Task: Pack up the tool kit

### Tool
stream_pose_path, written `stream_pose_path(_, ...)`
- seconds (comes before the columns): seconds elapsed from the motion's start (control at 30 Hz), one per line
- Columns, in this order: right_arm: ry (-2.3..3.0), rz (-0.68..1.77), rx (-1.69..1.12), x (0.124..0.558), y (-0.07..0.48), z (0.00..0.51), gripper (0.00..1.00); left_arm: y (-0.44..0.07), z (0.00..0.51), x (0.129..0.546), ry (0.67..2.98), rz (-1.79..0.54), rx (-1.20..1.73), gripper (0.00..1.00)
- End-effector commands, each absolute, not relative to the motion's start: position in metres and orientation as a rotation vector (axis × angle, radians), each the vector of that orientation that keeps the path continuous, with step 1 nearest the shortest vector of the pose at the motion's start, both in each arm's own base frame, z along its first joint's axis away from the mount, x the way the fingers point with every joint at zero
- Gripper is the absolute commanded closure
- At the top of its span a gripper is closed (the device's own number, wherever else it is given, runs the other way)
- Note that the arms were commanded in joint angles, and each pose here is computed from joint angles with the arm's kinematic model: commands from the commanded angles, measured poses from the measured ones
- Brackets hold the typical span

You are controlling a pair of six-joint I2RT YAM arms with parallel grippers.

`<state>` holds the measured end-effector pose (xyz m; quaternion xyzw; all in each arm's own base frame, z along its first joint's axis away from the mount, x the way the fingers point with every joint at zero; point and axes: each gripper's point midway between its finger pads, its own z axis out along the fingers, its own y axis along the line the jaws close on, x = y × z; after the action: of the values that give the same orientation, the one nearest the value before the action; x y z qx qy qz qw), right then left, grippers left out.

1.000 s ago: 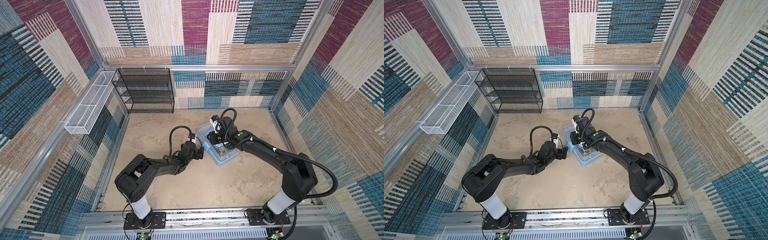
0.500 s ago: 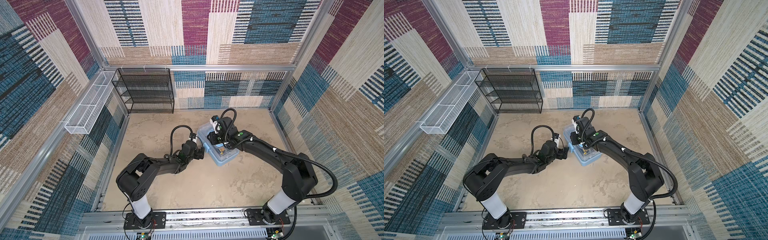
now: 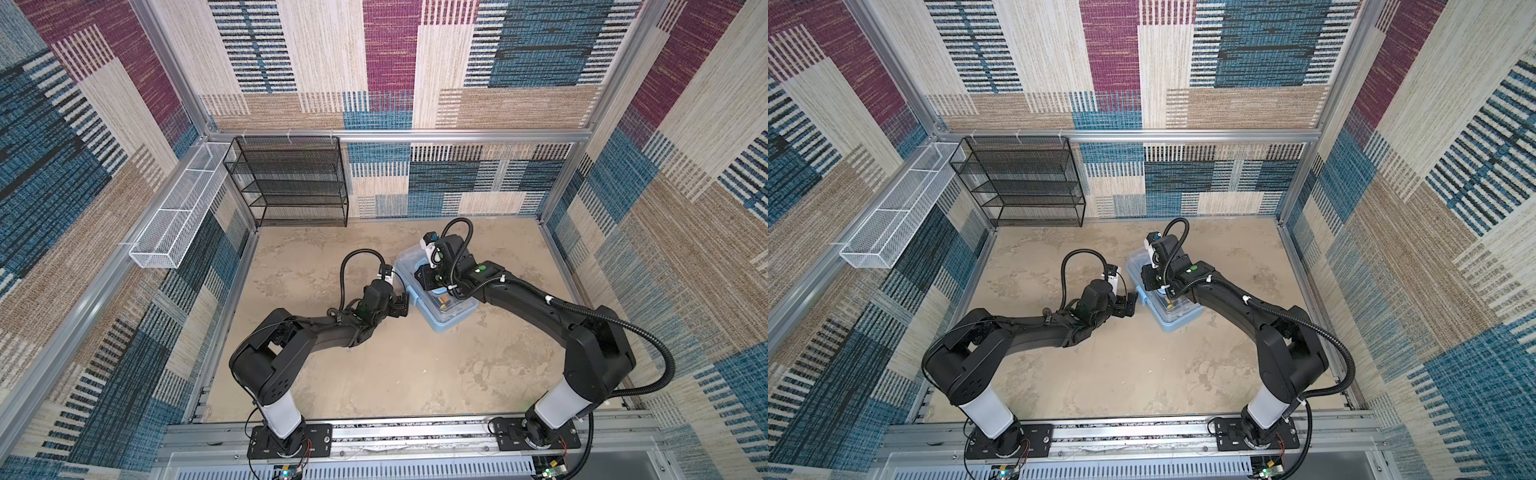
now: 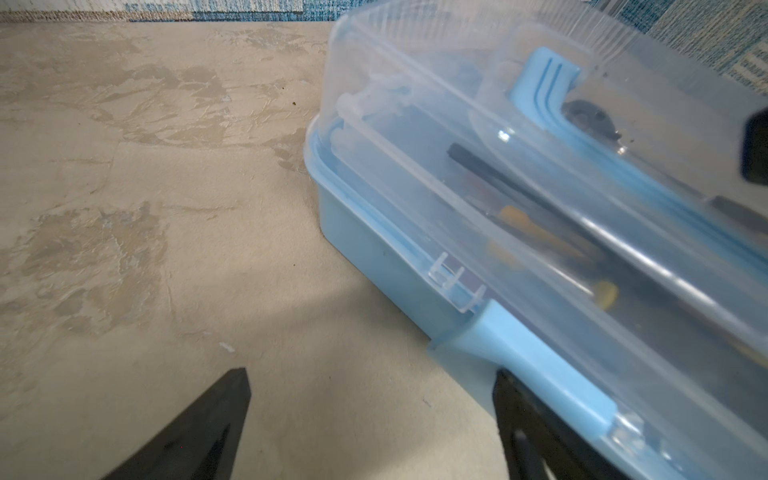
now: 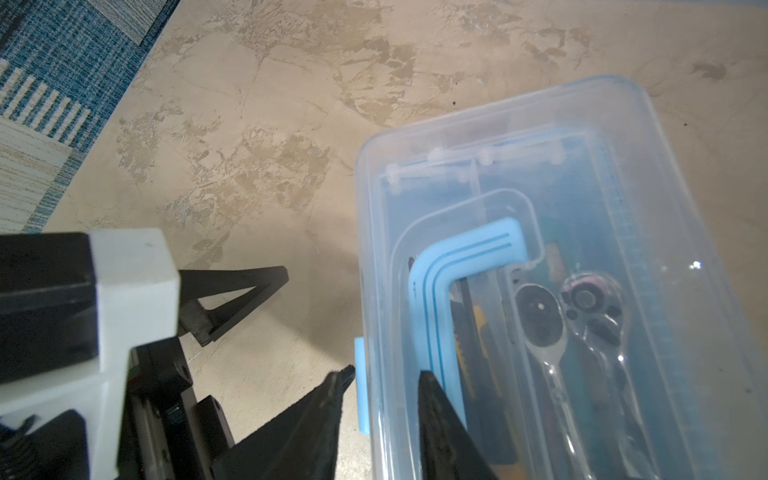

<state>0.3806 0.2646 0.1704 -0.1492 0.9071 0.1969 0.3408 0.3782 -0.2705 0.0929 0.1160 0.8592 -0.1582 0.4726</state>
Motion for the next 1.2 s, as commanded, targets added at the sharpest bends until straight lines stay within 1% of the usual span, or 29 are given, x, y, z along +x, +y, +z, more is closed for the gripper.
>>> stream_pose_path(0.0, 2.324, 0.524, -0.367, 0.385, 0.266, 0.178, 0.66, -0.272, 0.101, 0.38, 2.081, -0.387, 0.298, 0.05)
stream_pose_path(1.17, 2.331, 0.514, -0.367, 0.385, 0.265, 0.175, 0.66, -0.285, 0.103, 0.385, 2.099, -0.448, 0.294, 0.05)
